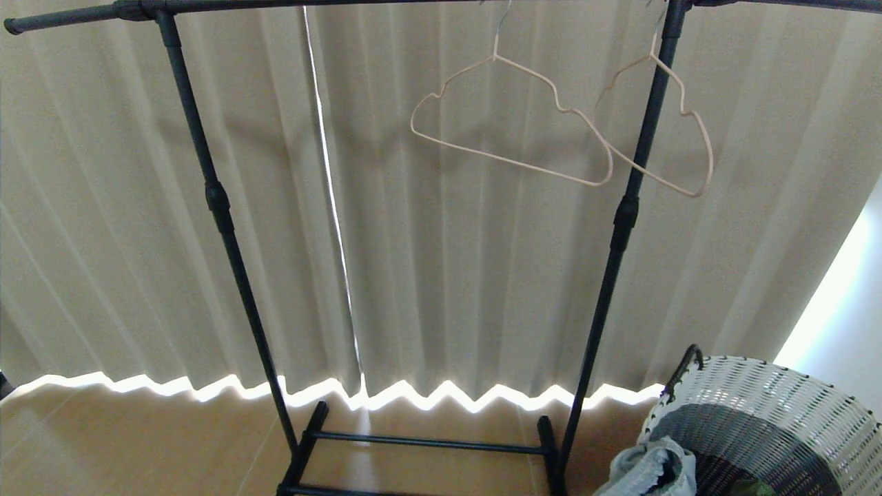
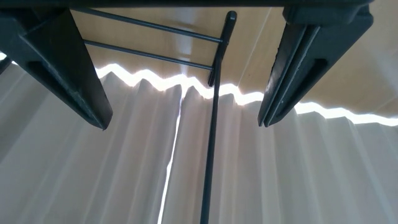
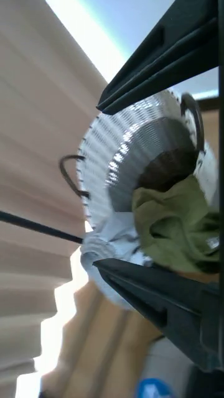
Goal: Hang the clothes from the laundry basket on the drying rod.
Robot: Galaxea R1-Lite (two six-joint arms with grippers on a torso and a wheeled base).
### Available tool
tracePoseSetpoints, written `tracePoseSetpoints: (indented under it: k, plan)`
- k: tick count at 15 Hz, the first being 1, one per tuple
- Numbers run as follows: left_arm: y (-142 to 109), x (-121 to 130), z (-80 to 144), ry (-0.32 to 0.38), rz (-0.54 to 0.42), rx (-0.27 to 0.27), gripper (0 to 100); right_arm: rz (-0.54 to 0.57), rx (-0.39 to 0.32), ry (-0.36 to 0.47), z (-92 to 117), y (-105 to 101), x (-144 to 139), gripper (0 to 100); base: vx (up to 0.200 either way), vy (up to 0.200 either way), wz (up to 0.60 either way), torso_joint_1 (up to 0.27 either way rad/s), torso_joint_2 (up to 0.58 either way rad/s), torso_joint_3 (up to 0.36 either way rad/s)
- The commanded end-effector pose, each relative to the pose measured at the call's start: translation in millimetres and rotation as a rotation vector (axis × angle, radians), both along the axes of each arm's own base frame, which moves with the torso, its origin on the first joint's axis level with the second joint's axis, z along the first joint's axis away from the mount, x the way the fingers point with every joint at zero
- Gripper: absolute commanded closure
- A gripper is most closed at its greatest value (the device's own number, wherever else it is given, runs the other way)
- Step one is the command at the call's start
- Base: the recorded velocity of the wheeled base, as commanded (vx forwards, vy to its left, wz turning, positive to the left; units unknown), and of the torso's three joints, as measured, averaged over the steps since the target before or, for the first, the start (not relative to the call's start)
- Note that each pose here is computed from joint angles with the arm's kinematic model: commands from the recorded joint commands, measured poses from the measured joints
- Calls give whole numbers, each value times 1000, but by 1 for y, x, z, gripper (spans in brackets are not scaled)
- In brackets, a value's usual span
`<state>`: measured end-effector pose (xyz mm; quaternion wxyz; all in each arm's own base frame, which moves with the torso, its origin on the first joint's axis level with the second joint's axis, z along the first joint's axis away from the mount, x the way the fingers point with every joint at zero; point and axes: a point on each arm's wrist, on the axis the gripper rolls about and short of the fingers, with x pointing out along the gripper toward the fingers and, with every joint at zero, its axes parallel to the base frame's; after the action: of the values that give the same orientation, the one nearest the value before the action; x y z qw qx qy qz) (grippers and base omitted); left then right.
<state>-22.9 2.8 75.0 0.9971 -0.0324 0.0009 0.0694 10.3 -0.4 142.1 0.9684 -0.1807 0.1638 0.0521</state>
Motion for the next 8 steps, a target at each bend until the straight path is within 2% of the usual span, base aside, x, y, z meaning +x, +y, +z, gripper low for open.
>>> tracePoseSetpoints:
  k: [1, 2, 4, 6, 8]
  plan:
    - [0, 0, 0, 0, 1, -1, 0, -2, -200, 355, 6, 4, 70, 0, 0, 0, 0, 0, 0, 0]
    - [0, 0, 0, 0, 1, -1, 0, -3, -271, 446, -1, 0, 86, 0, 0, 0, 0, 0, 0, 0]
    - [0, 0, 0, 0, -1, -1, 0, 16, -398, 537, -14, -12, 114, 0, 0, 0, 0, 0, 0, 0]
    - [0, 0, 0, -1, 1, -2, 0, 36, -449, 537, -25, -17, 133, 0, 0, 0, 0, 0, 0, 0]
    - [0, 0, 0, 0, 1, -1, 0, 38, -452, 516, -25, -16, 129, 0, 0, 0, 0, 0, 0, 0]
